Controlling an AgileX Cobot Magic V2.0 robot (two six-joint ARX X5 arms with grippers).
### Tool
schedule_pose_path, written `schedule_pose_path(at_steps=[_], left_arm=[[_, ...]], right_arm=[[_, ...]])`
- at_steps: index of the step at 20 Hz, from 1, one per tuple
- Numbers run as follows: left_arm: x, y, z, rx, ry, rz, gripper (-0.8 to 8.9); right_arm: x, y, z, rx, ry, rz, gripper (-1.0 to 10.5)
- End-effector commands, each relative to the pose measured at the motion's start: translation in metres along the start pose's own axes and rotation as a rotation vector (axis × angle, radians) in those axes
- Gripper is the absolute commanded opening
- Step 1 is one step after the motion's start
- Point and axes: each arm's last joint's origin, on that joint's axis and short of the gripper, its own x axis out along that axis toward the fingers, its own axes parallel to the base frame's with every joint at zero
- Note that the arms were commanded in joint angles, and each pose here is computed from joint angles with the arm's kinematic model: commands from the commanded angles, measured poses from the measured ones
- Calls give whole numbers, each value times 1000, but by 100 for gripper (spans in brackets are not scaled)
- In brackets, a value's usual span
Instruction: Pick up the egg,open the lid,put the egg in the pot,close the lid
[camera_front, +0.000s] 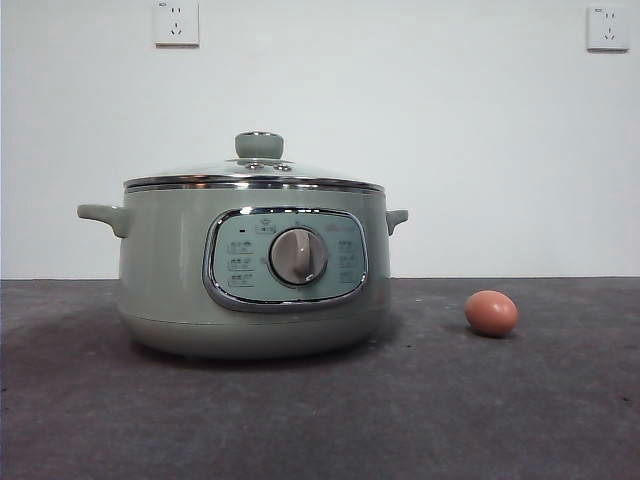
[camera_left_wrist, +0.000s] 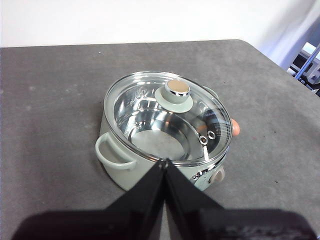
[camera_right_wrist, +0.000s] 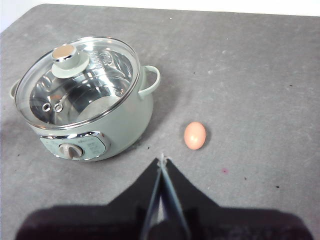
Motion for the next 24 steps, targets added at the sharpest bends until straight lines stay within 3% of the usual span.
schedule_pose_path(at_steps=[1, 3, 4, 5, 7, 16, 22, 24], left_arm=[[0, 0, 1, 13, -2, -6, 14], [-1, -1, 3, 14, -6, -6, 271], [-3, -2, 6, 15, -8, -6, 501], [-5, -3, 8, 16, -10, -6, 638], [-7, -5, 14, 18, -12, -19, 646], [18, -4, 48, 30, 45, -140, 645], [83, -8, 81, 93, 154, -213, 645], [111, -13, 90, 140, 199, -171, 645]], right_arm=[[-2, 1, 1, -12, -9, 4, 13], [-2, 1, 1, -10, -9, 5, 230], [-2, 1, 1, -9, -8, 9, 404], [-2, 1, 1, 1, -7, 11, 549], [-2, 1, 0, 15, 0, 12, 630], [-1, 1, -1, 23, 10, 13, 630], [6, -2, 0, 37, 37, 31, 630], [9, -3, 1, 43, 51, 32, 630]])
